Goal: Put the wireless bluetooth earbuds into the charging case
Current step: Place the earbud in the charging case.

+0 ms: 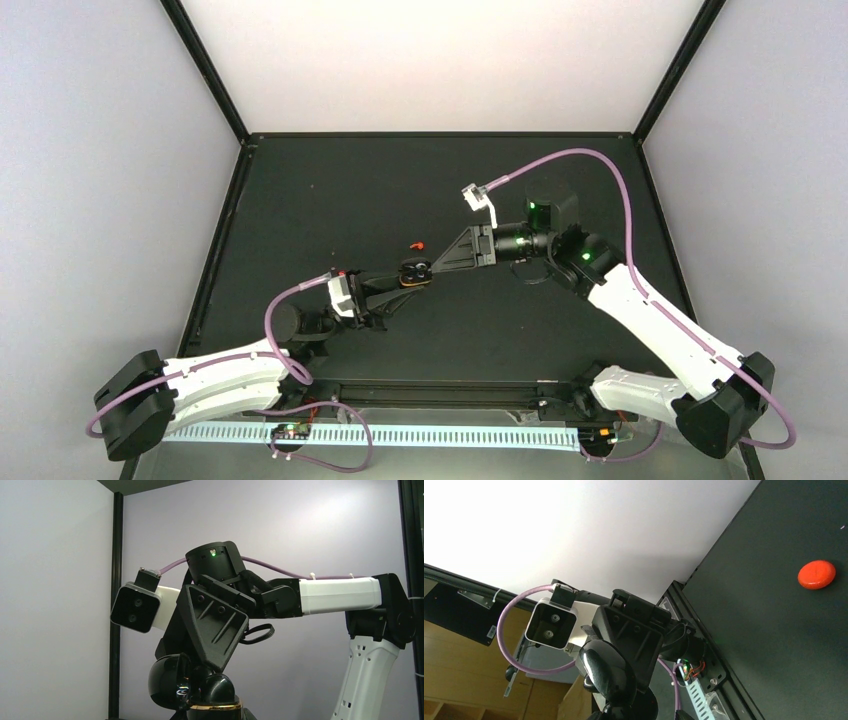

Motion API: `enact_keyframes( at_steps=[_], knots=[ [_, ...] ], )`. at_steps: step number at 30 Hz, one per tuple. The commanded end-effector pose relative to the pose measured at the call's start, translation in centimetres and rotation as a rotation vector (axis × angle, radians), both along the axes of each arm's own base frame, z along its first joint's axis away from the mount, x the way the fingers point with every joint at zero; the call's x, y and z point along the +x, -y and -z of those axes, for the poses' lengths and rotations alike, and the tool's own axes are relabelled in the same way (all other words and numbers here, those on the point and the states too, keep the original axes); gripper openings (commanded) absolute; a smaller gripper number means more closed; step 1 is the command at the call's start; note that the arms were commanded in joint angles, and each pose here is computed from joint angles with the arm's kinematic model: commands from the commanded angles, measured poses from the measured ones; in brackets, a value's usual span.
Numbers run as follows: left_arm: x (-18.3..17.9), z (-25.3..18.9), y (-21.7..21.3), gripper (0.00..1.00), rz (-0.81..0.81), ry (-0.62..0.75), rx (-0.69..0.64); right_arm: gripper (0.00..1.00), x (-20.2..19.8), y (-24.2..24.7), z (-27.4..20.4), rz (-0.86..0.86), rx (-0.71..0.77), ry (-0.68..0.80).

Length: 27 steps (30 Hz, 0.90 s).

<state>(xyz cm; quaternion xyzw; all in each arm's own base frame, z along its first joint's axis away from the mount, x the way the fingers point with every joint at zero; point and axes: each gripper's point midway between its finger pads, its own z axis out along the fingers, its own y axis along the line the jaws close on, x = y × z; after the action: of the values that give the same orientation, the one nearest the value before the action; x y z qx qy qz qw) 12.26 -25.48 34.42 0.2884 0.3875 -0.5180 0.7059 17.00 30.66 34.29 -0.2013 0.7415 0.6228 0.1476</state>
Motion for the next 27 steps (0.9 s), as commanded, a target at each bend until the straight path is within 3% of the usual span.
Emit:
enact_keyframes(
  at_steps=[1, 8, 16, 21, 27],
  knots=[
    [-1.3, -2.6, -1.2, 0.02, 0.021, 0.062, -0.097, 0.38, 0.7, 0.2, -1.5, 0.026, 0.010, 0.038],
    [-1.4, -3.1, -1.5, 0.02, 0.011, 0.073, -0.112, 0.46, 0.8, 1.1, -3.5, 0.053, 0.013, 0.140],
    [-2.6, -5.7, -2.3, 0.02, 0.031, 0.154, -0.172, 0.51, 2.8, 4.0, -4.8, 0.280, -0.055, 0.378],
    [-3.6, -7.9, -1.9, 0.02, 0.086, 0.218, -0.194, 0.55, 3.0, 4.2, -6.1, 0.329, -0.051, 0.471],
    [-3.8, -9.7, -1.1, 0.01, 0.112, 0.257, -0.196, 0.57, 2.7, 3.7, -6.1, 0.341, -0.167, 0.563]
  ],
)
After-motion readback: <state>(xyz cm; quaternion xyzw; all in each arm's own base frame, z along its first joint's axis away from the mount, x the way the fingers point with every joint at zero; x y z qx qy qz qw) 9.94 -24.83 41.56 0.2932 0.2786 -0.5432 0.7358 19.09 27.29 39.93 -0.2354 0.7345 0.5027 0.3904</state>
